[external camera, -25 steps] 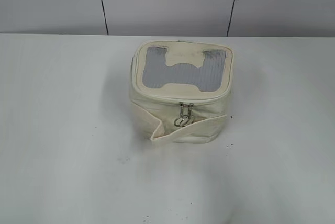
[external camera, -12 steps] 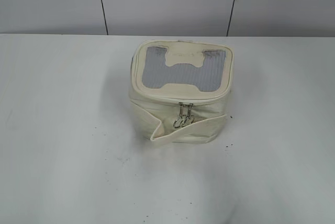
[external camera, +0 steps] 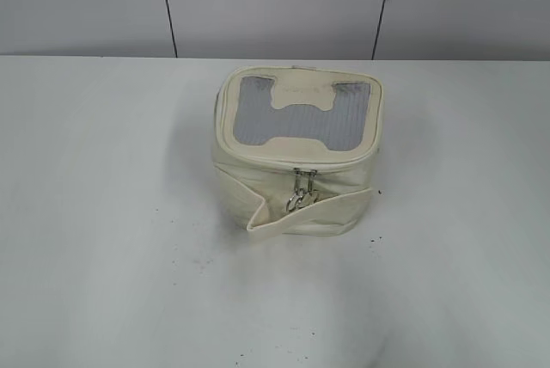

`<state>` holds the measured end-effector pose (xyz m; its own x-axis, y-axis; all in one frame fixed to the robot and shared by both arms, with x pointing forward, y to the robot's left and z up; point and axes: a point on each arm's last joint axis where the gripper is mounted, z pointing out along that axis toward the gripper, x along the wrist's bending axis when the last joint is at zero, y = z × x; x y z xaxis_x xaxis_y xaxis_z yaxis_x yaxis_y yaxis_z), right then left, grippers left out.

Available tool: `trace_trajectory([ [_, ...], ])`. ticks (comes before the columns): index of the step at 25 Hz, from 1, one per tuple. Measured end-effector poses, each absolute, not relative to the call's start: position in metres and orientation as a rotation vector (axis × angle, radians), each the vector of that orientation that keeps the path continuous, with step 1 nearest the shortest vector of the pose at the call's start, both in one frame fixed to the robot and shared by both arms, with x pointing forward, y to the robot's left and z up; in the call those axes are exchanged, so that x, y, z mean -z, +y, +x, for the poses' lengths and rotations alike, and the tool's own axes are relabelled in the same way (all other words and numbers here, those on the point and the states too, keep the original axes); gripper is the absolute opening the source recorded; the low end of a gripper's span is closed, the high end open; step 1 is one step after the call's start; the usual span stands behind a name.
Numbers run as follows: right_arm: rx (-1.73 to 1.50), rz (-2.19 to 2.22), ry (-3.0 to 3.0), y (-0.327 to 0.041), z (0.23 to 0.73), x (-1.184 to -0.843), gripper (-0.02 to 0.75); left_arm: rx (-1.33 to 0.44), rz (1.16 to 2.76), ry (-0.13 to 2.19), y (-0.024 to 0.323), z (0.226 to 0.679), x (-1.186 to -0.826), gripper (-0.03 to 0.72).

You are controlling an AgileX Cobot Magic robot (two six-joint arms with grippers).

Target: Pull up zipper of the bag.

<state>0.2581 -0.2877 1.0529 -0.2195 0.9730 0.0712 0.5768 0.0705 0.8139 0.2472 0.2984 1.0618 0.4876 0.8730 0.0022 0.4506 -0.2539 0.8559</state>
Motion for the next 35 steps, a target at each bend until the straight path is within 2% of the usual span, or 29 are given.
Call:
trace_trajectory([
  [4,-1.011,1.567,1.808,-0.288,0.258,-1.053,0.591,-0.639,1.869,1.127,0.299,0.247,-1.062,0.353],
  [7,-0.977,1.626,1.732,-0.29,0.259,-1.053,0.591,-0.694,1.82,1.229,0.299,0.247,-1.062,0.353],
  [13,-0.979,1.634,1.638,-0.291,0.252,-1.054,0.591,-0.858,1.65,1.474,0.302,0.243,-1.062,0.353],
  [18,-1.046,1.554,1.566,-0.291,0.235,-1.054,0.591,-0.968,1.523,1.526,0.303,0.23,-1.062,0.353],
  [35,-1.061,1.544,1.557,-0.29,0.233,-1.054,0.591,-0.975,1.514,1.53,0.303,0.229,-1.062,0.353],
])
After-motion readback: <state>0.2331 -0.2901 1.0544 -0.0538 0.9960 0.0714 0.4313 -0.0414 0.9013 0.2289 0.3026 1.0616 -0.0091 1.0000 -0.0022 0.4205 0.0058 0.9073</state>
